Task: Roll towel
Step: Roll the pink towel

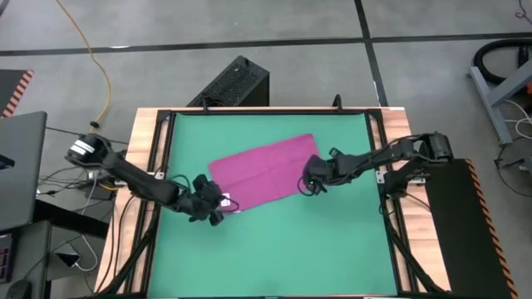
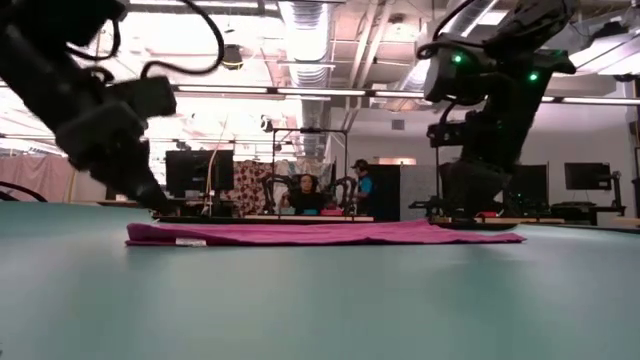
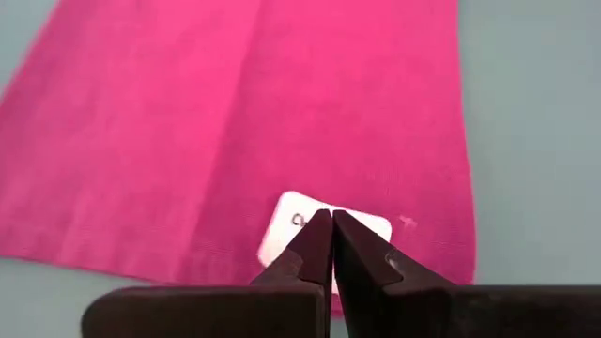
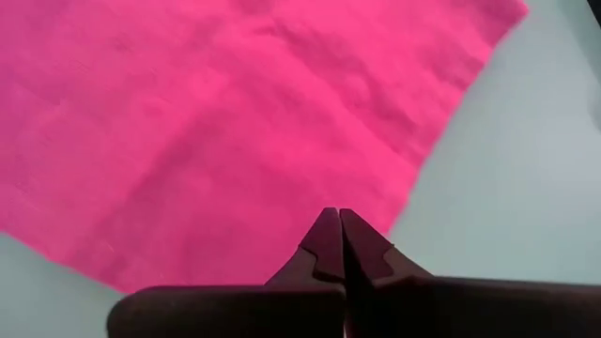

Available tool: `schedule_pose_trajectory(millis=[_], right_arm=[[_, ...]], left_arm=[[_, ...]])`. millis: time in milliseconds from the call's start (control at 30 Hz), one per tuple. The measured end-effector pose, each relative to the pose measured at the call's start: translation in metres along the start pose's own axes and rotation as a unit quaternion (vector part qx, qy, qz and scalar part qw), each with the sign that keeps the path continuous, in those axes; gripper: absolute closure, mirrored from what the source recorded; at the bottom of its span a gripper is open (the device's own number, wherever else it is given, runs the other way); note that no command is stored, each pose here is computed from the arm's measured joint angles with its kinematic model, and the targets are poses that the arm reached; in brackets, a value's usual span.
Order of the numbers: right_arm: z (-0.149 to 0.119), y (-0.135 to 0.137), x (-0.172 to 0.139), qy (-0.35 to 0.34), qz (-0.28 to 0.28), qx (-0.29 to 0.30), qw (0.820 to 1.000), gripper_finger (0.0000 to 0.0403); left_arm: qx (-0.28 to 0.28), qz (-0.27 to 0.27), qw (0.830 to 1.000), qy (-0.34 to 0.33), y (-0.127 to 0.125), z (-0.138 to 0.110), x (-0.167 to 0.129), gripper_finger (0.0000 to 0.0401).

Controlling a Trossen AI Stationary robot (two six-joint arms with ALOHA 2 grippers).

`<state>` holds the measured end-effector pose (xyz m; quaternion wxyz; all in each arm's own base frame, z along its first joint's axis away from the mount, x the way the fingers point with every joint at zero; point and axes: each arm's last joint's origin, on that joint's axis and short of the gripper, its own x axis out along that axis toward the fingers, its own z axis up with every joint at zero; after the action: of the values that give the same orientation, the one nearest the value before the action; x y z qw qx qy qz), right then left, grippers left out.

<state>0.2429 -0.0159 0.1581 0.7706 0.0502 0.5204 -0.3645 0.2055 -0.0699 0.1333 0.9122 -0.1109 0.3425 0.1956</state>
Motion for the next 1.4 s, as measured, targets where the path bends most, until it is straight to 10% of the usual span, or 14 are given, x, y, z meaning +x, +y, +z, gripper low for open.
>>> schedule_pose_trajectory(millis=[533, 1133, 1400], right_arm=[[-0.042, 0.019, -0.003, 0.031, 0.019, 0.057, 0.998, 0.0400], [-0.074, 0.102, -0.083, -0.042, 0.306, 0.047, 0.950, 0.0401], [-0.050, 0.097, -0.106, -0.167, 0.182, -0.004, 0.969, 0.0401]], left_arm=[[-0.006, 0.025, 0.998, 0.060, 0.005, -0.013, 0.004, 0.0401], [0.032, 0.175, 0.983, 0.035, 0.041, -0.002, -0.011, 0.0401], [-0.006, 0.136, 0.990, -0.025, 0.040, 0.018, -0.015, 0.0401]])
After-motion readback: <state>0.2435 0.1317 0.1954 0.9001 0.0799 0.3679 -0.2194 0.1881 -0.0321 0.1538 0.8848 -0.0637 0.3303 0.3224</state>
